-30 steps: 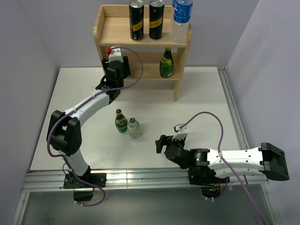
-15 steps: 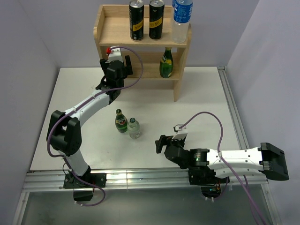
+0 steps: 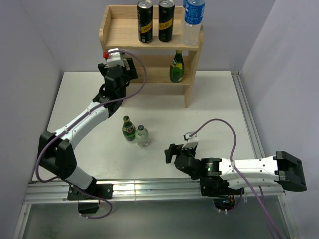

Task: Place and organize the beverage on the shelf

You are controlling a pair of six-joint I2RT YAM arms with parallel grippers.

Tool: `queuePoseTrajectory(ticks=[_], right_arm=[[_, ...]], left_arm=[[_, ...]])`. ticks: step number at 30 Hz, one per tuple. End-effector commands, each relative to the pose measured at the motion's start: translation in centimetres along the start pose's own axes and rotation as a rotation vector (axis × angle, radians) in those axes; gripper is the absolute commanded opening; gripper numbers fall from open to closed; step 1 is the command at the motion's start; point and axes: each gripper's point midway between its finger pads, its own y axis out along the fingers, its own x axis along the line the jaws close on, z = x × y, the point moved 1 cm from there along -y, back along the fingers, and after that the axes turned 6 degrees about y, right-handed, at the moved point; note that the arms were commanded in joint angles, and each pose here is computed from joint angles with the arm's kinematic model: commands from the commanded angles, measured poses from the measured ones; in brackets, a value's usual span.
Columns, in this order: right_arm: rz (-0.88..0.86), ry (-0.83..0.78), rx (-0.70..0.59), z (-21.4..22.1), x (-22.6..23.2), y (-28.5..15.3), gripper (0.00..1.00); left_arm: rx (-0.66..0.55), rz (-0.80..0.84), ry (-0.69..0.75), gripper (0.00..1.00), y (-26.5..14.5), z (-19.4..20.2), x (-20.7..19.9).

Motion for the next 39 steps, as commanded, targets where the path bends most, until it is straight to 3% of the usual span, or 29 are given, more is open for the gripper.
queuePoseTrajectory(ticks=[1, 10, 16, 21, 28, 39], right_arm=[[-0.007, 0.036, -0.028, -0.6, 0.4, 0.2, 0.91], [0.005, 0.033, -0.033, -0.5, 0.2, 0.3, 0.91], [0.014, 0.035, -0.039, -0.7, 0.1, 0.3, 0.91], [0.022, 0.04, -0.052, -1.2, -0.1, 0.1, 0.91], [0.041, 0.052, -0.061, -1.6, -0.8, -0.3, 0.91], [0.053, 0.068, -0.067, -1.6, -1.4, -0.4, 0.91]], left_arm=[[-0.049, -0.009, -0.046, 0.99, -2.2, -2.3, 0.7], [-0.007, 0.002, -0.083, 0.99, -10.8, -2.7, 2.8], [0.114, 0.085, -0.129, 0.98, -18.4, 1.2, 2.6], [0.269, 0.175, -0.13, 0.97, -22.6, 8.1, 0.8], [0.412, 0.225, -0.085, 0.97, -27.2, 15.8, -1.4], [0.395, 0.281, -0.064, 0.98, -29.6, 20.0, -4.8]])
